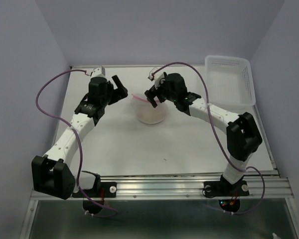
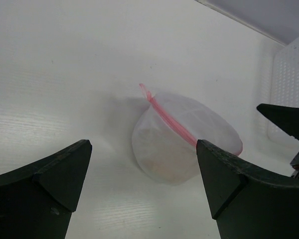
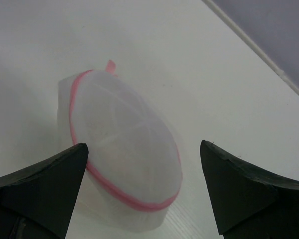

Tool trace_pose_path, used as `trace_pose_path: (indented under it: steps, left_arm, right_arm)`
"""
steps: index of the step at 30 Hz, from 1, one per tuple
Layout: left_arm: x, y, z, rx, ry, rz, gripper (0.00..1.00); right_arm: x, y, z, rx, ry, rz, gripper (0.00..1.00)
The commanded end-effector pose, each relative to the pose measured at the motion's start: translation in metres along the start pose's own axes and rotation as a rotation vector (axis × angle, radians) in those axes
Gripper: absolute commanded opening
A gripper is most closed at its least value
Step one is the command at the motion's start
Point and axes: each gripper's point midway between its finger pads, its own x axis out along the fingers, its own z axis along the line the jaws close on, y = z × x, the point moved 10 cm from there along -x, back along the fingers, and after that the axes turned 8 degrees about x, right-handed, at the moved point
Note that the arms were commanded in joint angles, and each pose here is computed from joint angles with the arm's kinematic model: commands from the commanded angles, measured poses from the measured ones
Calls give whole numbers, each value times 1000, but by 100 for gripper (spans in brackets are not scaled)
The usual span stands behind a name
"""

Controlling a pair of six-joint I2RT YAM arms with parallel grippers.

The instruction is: Place the bra in the laundry bag and zip it closed

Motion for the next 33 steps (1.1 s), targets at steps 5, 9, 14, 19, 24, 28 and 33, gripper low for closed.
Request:
trace_pose_path:
  steps: [5,9,14,19,24,28,33]
  left_arm:
    - [-7,-4,2,-10,-23,-59,99]
    - [-7,-2,3,-16,-36,-57,99]
    - [-5,-1,4,-19,-42,-52,99]
    - [-4,0,4,-19,-49,-48,99]
    - [-3,2,5,-19,-51,-39,99]
    - [-4,3,6,-20,-53,-37,99]
    - [-13,-2,6,-13,-61,-69,99]
  right_arm:
    - [22,10,32,-166,-23,37,100]
    - [19,27,45,-208,-90,71,100]
    - [10,35,50,-215,-105,96,100]
    - [8,64,52,-173,-103,185,100]
    - [-5,73,52,-142,-79,193,100]
    - [-16,59,47,-132,-11,138,100]
    - [-52,-4,41,-18,78,-88,100]
